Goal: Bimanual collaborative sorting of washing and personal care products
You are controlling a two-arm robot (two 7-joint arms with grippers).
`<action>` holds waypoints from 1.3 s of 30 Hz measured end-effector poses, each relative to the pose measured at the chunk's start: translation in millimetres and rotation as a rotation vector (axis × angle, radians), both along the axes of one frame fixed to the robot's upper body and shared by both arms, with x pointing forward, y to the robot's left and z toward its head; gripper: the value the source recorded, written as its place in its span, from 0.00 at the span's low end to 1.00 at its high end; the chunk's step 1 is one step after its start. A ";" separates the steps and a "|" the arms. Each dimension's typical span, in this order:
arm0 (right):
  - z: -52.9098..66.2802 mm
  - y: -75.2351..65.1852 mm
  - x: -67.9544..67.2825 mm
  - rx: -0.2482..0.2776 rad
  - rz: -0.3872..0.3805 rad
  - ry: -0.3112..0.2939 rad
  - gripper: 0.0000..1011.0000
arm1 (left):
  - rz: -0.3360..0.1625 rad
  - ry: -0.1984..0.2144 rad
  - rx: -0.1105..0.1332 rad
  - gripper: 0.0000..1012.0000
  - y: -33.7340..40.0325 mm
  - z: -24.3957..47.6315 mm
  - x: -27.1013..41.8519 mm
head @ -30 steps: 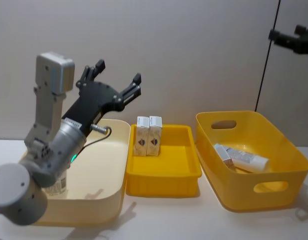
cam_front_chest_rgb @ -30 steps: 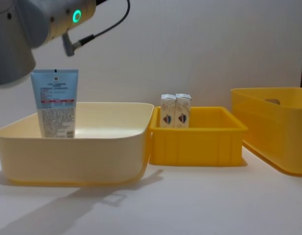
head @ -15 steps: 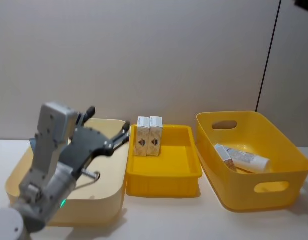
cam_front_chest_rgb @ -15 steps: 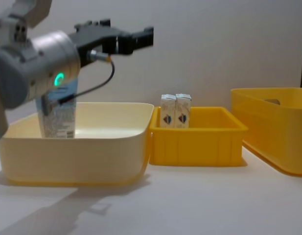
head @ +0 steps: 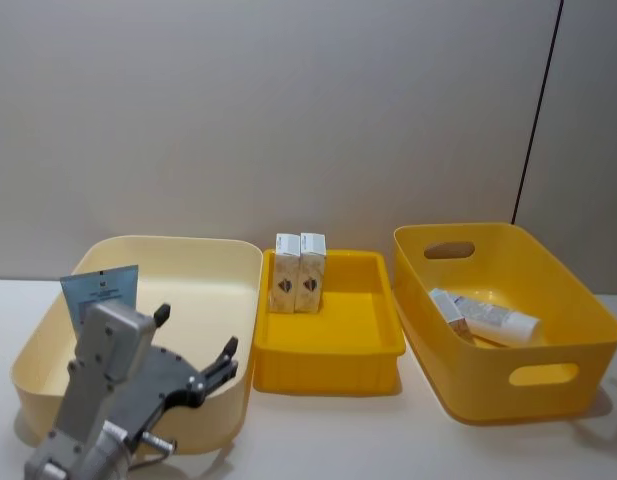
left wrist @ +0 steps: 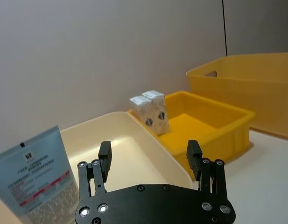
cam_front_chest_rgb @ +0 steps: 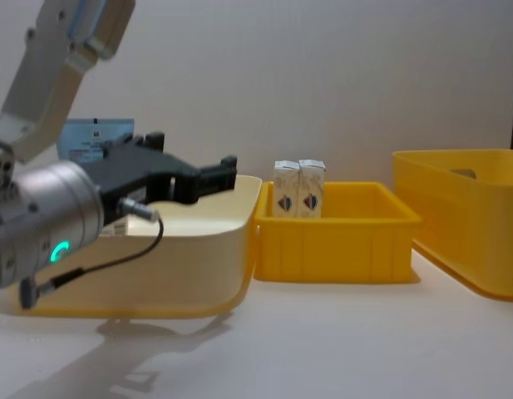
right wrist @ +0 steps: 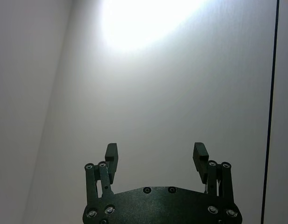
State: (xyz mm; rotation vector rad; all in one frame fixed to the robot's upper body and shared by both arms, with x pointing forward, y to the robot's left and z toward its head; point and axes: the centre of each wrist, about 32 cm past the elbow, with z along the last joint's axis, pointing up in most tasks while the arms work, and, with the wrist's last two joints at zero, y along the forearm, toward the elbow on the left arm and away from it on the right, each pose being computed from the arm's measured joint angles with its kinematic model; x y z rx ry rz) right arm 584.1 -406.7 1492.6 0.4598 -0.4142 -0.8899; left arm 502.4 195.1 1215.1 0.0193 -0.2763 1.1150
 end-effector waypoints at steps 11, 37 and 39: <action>-13.4 6.7 0.6 -0.008 -0.016 0.028 0.99 | 0.013 0.028 0.028 0.99 2.8 -10.6 -10.3; -108.9 54.0 -9.8 -0.068 -0.136 0.196 0.99 | 0.014 0.028 0.028 0.99 3.3 -10.7 -10.4; -116.8 58.1 -11.7 -0.072 -0.144 0.210 0.99 | 0.014 0.028 0.028 0.99 3.3 -10.7 -10.4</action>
